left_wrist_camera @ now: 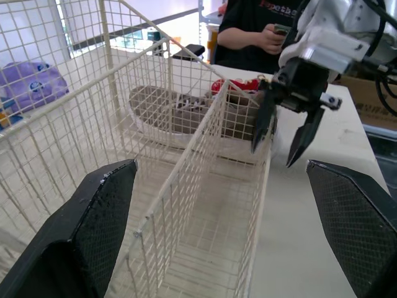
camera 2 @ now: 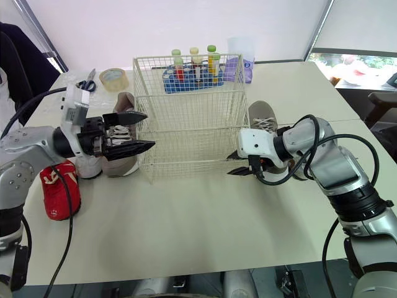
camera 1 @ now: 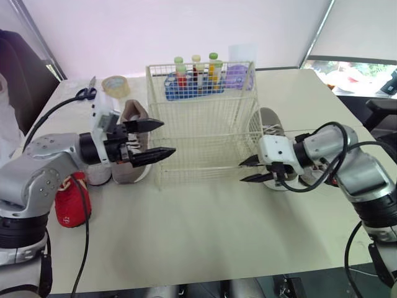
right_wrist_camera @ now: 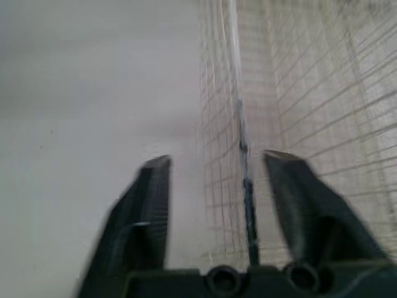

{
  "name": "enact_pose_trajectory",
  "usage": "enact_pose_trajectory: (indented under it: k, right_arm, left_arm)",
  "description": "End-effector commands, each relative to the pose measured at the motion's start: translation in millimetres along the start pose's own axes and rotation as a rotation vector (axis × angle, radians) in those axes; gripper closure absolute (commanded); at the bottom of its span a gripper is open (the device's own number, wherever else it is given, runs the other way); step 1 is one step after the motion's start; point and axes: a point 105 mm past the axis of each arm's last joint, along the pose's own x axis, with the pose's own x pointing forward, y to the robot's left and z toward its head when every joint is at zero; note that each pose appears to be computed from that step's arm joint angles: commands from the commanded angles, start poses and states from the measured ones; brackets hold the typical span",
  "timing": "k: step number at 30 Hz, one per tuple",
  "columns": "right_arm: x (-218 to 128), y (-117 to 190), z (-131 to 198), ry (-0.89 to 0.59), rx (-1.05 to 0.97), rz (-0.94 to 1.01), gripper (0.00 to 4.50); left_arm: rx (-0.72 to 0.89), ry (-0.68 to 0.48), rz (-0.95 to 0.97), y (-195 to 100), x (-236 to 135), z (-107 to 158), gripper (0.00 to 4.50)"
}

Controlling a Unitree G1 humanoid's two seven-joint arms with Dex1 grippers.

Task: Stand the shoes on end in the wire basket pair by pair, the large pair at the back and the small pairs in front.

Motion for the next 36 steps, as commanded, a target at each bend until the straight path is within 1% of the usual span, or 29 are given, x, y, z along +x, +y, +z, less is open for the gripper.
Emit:
enact_pose_trajectory:
  k: [1,2,4,6,10,12,13,15,17,20,22,25,28,30,32,36]
  right_arm:
    - [-18.0,-5.9,28.7,-0.071,-0.03,-0.064,0.27]
    - [-22.2,-7.9,35.0,-0.097,-0.008,-0.087,0.03]
    - [-38.4,-16.9,47.0,-0.152,0.034,-0.168,0.03]
    - [-63.1,-30.5,49.1,-0.17,0.095,-0.297,0.03]
    - [-103.9,-34.9,32.6,-0.097,0.211,-0.477,0.03]
    - [-122.2,-33.4,17.4,-0.042,0.317,-0.58,0.03]
    - [-128.5,-30.3,10.1,-0.017,0.365,-0.621,0.03]
    - [-134.4,-14.2,-10.4,0.061,0.482,-0.687,0.03]
    - [-135.1,-5.1,-20.5,0.088,0.565,-0.74,0.03]
    - [-129.3,9.5,-40.7,0.127,0.744,-0.877,0.03]
    - [-121.2,19.8,-45.6,0.143,0.777,-0.925,0.03]
    - [-104.6,32.8,-50.9,0.119,0.822,-0.98,0.03]
    - [-100.6,31.0,-58.3,0.078,0.874,-1.086,0.03]
    - [-101.3,27.9,-64.1,0.085,0.881,-1.154,0.03]
    - [-98.8,27.4,-66.8,0.08,0.892,-1.167,0.03]
    - [-78.7,27.0,-75.7,0.037,0.965,-1.138,0.03]
  left_arm:
    - [0.045,-0.002,-0.014,-3.1,0.0,3.5,0.0]
    - [0.046,0.0,-0.018,-3.6,0.5,2.6,0.0]
    - [0.05,0.0,-0.023,-3.9,1.5,2.3,0.0]
    - [0.054,-0.001,-0.024,-3.5,1.8,2.7,0.0]
    - [0.057,-0.003,-0.027,-3.6,2.2,1.9,0.0]
    - [0.055,-0.005,-0.03,-3.6,3.0,0.2,0.0]
    - [0.053,-0.006,-0.032,-3.8,3.4,-0.6,0.0]
    - [0.047,-0.009,-0.041,-3.8,5.7,-3.0,0.0]
    - [0.043,-0.009,-0.052,-3.9,7.0,-4.2,0.0]
    - [0.045,-0.011,-0.068,-1.8,9.4,-2.9,0.0]
    - [0.046,-0.013,-0.078,-0.7,11.0,-1.9,0.0]
    - [0.048,-0.009,-0.096,0.3,14.7,-2.6,0.0]
    - [0.051,-0.007,-0.106,0.8,16.7,-2.6,0.0]
    - [0.053,-0.008,-0.108,1.3,17.4,-2.0,0.0]
    - [0.054,-0.008,-0.111,1.2,17.8,-1.6,0.0]
    - [0.058,-0.007,-0.111,0.4,17.4,-0.5,0.0]
